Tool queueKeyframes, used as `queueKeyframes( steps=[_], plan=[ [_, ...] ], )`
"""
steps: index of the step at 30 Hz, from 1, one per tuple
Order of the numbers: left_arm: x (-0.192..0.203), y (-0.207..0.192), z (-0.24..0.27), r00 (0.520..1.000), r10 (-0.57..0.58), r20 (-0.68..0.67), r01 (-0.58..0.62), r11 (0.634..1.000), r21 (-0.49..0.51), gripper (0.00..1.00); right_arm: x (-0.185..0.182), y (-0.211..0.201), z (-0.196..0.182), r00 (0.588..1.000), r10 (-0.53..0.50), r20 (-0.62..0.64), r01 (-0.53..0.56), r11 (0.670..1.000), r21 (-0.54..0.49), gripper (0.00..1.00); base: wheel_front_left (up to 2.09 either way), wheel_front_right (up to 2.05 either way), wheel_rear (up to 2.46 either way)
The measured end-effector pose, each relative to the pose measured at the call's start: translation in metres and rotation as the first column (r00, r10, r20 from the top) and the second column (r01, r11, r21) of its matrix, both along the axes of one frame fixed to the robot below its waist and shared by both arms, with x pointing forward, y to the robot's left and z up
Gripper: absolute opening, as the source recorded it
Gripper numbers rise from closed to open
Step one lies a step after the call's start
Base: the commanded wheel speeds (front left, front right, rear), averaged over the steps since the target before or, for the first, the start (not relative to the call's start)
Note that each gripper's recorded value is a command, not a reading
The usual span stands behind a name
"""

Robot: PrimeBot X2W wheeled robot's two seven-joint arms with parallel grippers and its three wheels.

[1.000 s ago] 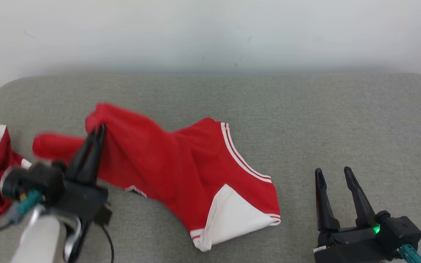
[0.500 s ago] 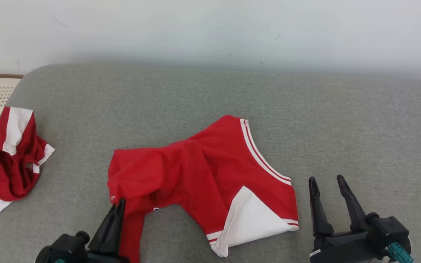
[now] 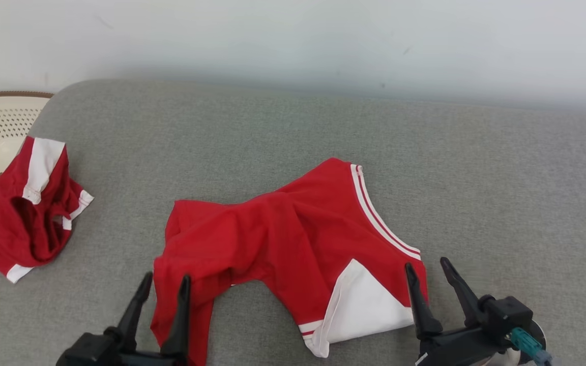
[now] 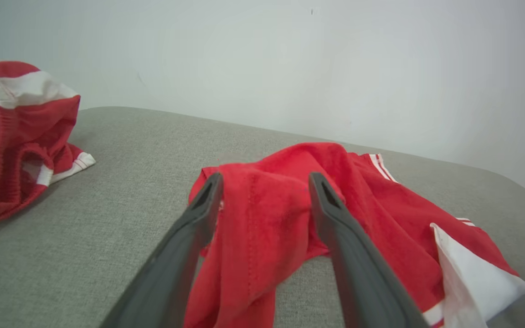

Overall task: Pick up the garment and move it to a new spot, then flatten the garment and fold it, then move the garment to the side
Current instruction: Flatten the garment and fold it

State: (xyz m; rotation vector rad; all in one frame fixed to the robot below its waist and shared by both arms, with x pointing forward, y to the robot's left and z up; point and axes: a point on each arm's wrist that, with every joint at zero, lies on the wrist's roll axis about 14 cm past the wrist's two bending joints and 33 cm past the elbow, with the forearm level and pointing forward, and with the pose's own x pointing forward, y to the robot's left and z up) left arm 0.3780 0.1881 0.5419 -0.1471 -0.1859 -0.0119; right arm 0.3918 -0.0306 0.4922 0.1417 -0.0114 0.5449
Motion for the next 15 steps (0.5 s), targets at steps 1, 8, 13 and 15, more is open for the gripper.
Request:
queueKeyframes(
  steps=[1, 8, 13, 15],
  plan=[
    [-0.001, 0.002, 0.007, 1.000, 0.009, 0.021, -0.009, 1.000, 0.000, 1.00, 0.000, 0.002, -0.002, 1.000, 0.010, -0.008, -0.010, 1.000, -0.005, 1.00, 0.00, 0.00, 0.00],
    [-0.007, 0.012, 0.038, 0.991, 0.053, 0.120, -0.055, 0.998, 0.016, 1.00, -0.001, 0.022, -0.020, 0.992, 0.097, -0.078, -0.101, 0.993, -0.059, 1.00, 0.00, 0.00, 0.00],
    [-0.011, 0.014, 0.040, 0.990, 0.064, 0.127, -0.067, 0.998, 0.019, 1.00, -0.001, 0.034, -0.027, 0.982, 0.147, -0.114, -0.159, 0.982, -0.099, 1.00, 0.00, 0.00, 0.00],
    [-0.012, 0.015, 0.039, 0.990, 0.068, 0.123, -0.071, 0.997, 0.018, 1.00, 0.000, 0.038, -0.030, 0.978, 0.163, -0.130, -0.177, 0.978, -0.112, 1.00, 0.00, 0.00, 0.00]
  ],
)
